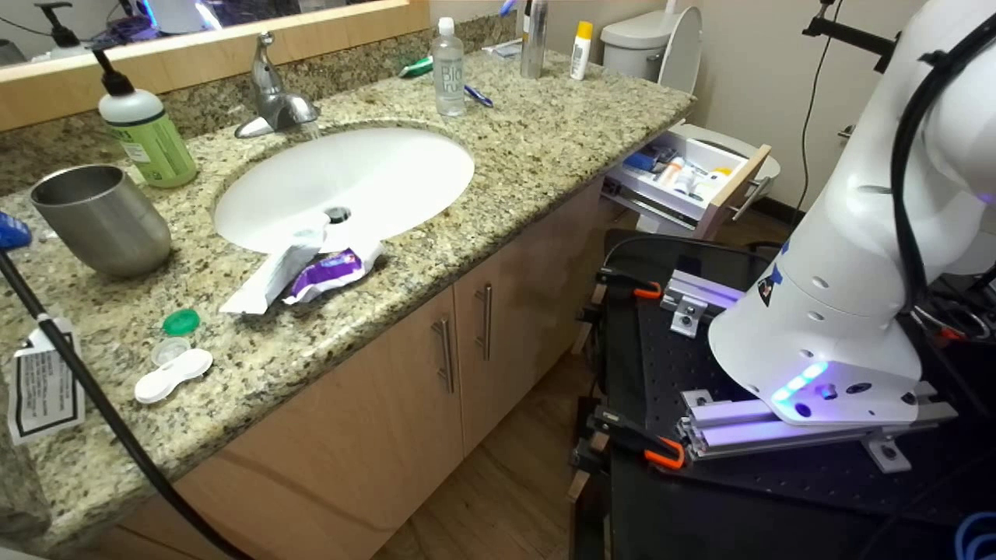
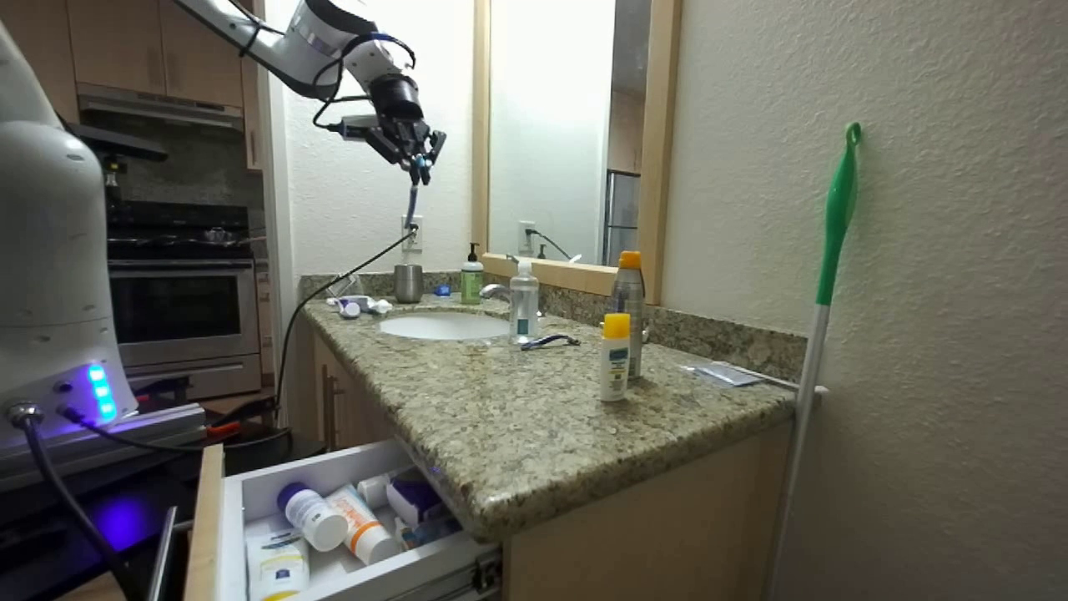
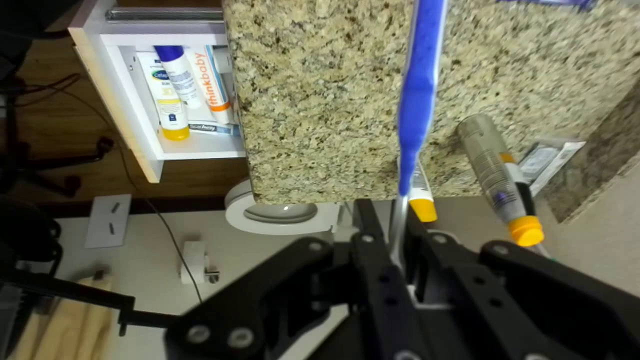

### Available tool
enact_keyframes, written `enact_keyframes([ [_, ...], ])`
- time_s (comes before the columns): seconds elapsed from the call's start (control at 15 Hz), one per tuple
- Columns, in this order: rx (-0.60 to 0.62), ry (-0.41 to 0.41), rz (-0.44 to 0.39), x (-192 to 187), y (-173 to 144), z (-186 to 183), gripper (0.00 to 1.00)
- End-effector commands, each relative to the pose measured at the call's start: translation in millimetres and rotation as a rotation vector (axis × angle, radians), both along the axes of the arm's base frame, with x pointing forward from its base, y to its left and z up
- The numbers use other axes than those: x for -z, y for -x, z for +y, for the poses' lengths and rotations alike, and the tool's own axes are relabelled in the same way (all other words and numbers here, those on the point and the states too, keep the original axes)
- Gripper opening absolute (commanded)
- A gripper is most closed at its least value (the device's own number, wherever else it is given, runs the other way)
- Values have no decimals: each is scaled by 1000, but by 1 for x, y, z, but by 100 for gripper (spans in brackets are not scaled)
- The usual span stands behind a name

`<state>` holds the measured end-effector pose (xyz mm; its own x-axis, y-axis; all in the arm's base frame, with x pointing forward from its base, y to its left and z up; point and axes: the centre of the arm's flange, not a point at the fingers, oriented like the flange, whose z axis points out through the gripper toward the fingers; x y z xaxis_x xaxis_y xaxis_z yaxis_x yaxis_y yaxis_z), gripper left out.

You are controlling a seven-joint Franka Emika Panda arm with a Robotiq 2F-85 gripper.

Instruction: Take the toothbrush from the cup and put it on the counter

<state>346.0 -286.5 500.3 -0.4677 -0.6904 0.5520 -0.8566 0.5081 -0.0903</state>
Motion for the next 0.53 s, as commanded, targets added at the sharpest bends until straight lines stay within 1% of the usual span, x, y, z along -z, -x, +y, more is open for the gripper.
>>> enact_keyframes([
  [0.0,197,-11,56,38,-28,-85,3],
  [0.07,252,-22,76,53,-28,-105,3],
  [0.13,305,-53,84,70,-28,-125,3],
  [0.27,368,-160,122,104,-33,-156,3],
  [0.47,465,-320,131,157,-45,-192,3],
])
